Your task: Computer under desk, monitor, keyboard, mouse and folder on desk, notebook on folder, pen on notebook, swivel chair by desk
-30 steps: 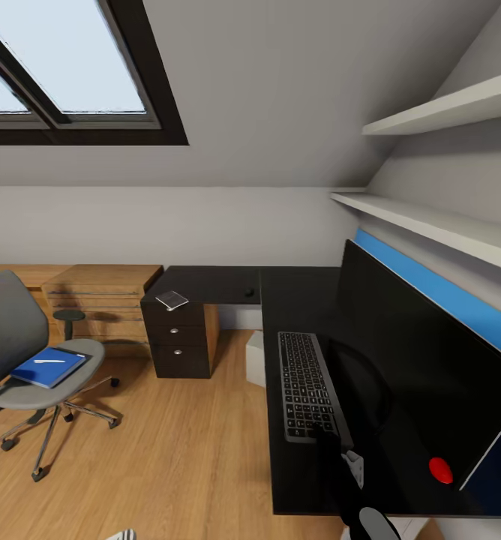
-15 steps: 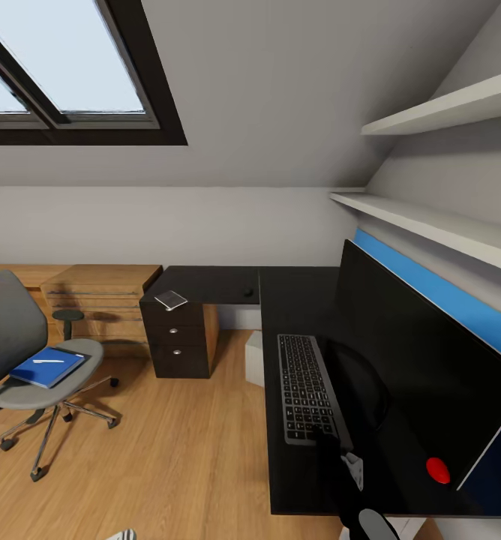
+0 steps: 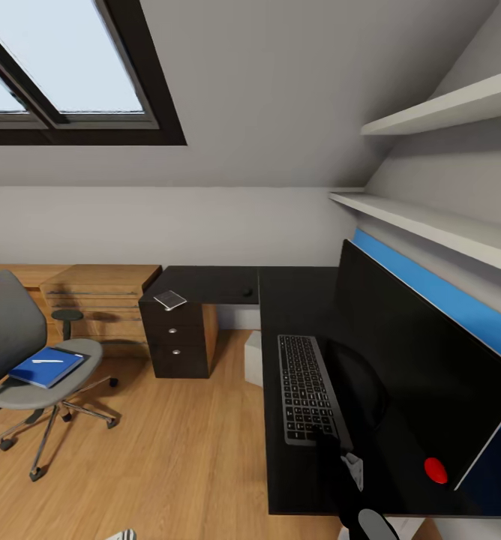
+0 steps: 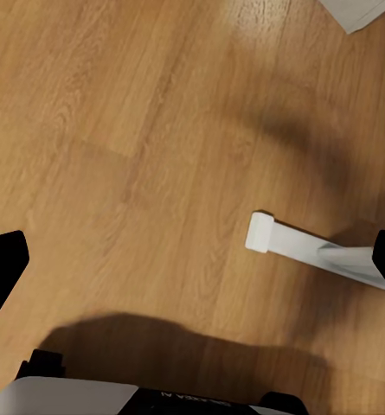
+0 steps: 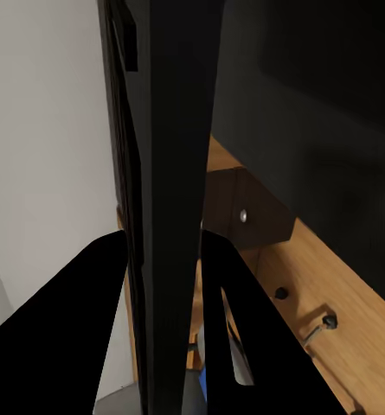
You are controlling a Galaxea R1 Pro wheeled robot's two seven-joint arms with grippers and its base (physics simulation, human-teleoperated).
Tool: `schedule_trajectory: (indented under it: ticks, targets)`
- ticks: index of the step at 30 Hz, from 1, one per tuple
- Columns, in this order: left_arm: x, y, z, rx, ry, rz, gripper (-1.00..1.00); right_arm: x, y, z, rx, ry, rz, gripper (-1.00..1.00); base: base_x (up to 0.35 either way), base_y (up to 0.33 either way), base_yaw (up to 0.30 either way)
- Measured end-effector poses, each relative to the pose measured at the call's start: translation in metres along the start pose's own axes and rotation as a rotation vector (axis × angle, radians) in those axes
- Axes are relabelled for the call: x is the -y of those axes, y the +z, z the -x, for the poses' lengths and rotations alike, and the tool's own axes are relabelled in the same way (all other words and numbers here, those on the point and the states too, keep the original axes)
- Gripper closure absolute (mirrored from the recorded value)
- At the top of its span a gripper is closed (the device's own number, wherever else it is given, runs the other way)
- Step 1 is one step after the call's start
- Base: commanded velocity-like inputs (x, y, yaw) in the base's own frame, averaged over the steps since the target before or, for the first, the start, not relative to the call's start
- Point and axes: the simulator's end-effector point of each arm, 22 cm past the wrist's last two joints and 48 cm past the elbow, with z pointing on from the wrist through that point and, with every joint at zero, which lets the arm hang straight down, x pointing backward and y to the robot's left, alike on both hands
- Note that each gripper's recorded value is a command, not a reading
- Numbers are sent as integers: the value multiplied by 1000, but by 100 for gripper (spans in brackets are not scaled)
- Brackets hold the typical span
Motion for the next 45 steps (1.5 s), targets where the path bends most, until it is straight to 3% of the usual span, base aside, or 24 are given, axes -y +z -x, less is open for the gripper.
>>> schedule_trajectory:
  ticks: [16,45]
  targets:
    - [-9,-2,5,14,-15,16,-100,1,0,0,2,0,-2,100,0,-7,0]
    - [-18,20,-3,16,-19,22,-100,22,13,2,2,-1,-1,100,0,0,0]
